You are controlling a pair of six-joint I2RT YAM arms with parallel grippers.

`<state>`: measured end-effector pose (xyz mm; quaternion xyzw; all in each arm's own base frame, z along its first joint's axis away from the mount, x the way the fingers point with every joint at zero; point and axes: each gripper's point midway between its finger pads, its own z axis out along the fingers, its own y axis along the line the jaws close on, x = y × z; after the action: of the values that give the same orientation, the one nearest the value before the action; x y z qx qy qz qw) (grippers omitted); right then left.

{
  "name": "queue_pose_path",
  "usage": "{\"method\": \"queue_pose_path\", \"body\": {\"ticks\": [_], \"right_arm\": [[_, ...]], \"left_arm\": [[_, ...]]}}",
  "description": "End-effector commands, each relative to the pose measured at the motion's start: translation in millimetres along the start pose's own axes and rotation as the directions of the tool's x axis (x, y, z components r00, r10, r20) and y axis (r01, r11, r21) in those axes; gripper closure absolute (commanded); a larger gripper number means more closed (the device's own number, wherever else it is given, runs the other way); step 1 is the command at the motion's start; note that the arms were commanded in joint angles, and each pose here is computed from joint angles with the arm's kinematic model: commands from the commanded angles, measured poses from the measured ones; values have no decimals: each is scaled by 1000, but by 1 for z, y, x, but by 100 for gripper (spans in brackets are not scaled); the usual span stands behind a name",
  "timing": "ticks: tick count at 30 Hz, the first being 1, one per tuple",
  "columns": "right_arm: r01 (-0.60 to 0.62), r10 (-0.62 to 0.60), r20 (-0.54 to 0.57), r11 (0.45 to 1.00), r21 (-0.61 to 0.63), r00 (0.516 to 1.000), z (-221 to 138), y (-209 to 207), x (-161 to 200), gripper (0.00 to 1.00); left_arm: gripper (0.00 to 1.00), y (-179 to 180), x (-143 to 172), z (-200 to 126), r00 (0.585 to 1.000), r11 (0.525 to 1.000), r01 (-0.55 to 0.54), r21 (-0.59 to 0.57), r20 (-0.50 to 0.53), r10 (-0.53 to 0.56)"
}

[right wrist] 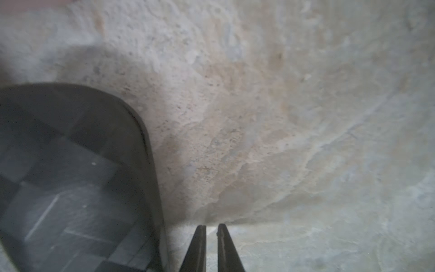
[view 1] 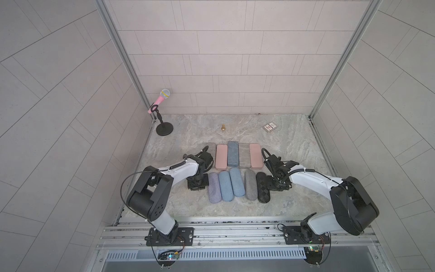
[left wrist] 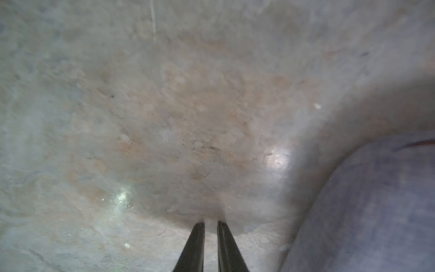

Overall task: Close the glasses case
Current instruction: Adjust the glasses case at the center of the board.

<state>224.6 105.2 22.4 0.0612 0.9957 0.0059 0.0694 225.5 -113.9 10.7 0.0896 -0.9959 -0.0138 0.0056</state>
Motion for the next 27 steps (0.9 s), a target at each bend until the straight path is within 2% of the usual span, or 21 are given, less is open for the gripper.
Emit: {"method": "queue_pose_path", "body": {"ticks": [1, 13, 22, 27], "right_arm": [[16, -16, 8, 999, -31, 1000, -2, 16, -6, 86], [81, -80, 9, 997, -17, 997, 1, 46, -7, 86], [77, -79, 34, 996, 54, 996, -4, 33, -12, 86], [57, -73, 106, 987, 150, 992, -23, 12, -21, 84]], "left_arm": [[82, -13, -12, 11, 1000, 1000, 4, 15, 31, -4], [82, -31, -28, 4, 998, 999, -29, 27, 48, 28], [82, -33, -41, -8, 996, 999, -49, 2, 77, 49], [82, -25, -44, -22, 993, 998, -53, -32, 108, 56]]}}
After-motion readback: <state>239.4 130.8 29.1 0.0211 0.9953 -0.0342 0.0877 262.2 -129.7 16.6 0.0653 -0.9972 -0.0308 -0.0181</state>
